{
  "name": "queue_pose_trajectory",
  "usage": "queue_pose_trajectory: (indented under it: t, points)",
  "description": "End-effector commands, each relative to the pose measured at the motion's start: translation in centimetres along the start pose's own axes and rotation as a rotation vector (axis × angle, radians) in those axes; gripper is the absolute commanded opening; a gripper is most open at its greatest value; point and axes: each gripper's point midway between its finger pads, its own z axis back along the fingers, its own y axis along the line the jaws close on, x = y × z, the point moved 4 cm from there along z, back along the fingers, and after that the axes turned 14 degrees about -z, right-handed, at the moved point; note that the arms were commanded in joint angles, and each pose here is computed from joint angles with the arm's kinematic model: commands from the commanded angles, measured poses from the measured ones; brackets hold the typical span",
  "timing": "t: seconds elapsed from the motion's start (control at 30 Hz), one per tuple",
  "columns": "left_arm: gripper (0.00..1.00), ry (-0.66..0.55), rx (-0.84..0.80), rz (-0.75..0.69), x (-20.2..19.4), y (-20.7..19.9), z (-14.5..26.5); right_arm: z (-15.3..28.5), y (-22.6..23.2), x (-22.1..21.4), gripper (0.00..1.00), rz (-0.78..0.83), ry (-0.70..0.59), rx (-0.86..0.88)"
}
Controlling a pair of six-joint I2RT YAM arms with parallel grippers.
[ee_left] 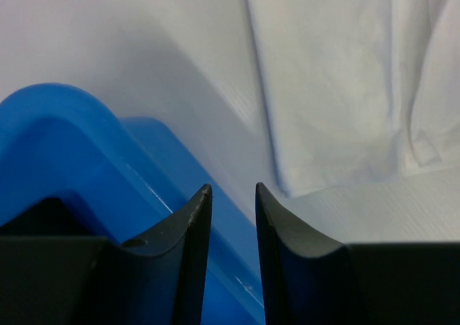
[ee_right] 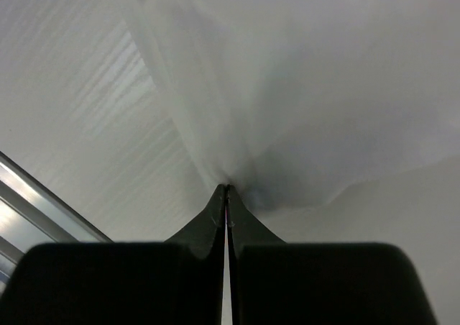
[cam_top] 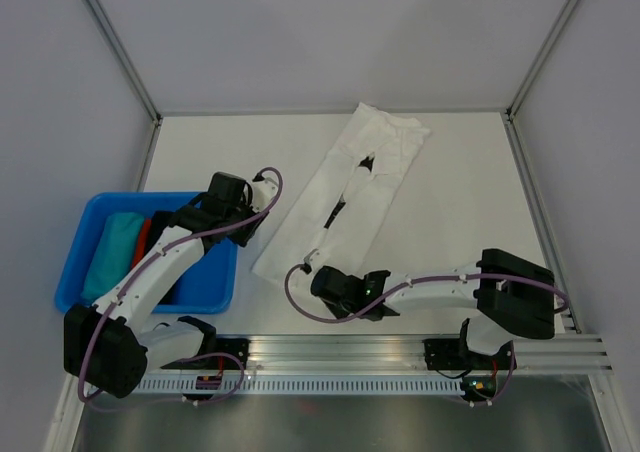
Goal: Roll the t-shirts
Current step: Fold the tshirt
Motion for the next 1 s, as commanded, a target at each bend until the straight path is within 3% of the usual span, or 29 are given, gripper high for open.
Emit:
queue_pose_trajectory:
  t: [0.0,0.33,0.6,0.67,0.7,0.77,0.87,0.97]
  points:
    - [0.37,-0.062,-0.036,0.011,1.2,-0.2,1.0,1.4,-2.5,-2.4,0.0,-0.118,0.075,-0.049]
    - [0.37,-0.266,-0.27,-0.032,4.2,-3.4,3.3,5.1,-5.5,-8.1,0.0,-0.503,0.232,-0.075]
    - [0.37,-0.309,-0.418,-0.153,5.5,-7.1,3.5,8.5,-8.3,-8.7,0.0,-0.739,0.088,-0.073]
    - [0.37,-0.315,-0.456,-0.186,5.8,-8.2,3.5,9.0,-8.2,-7.9,0.13,-0.75,0.046,-0.036]
    - [0.37,-0.314,-0.492,-0.221,5.9,-9.4,3.5,9.1,-8.0,-7.6,0.35,-0.755,0.033,-0.023]
    - [0.37,-0.306,-0.528,-0.269,5.7,-10.7,3.2,9.4,-7.7,-7.0,0.48,-0.734,0.026,-0.008]
    - [0.37,-0.296,-0.569,-0.444,4.6,-13.0,2.9,9.9,-8.1,-6.8,0.54,-0.72,0.042,-0.061]
    - [0.36,-0.199,-0.538,-0.644,2.6,-13.4,1.6,11.3,-8.5,-4.1,0.56,-0.745,-0.027,-0.078]
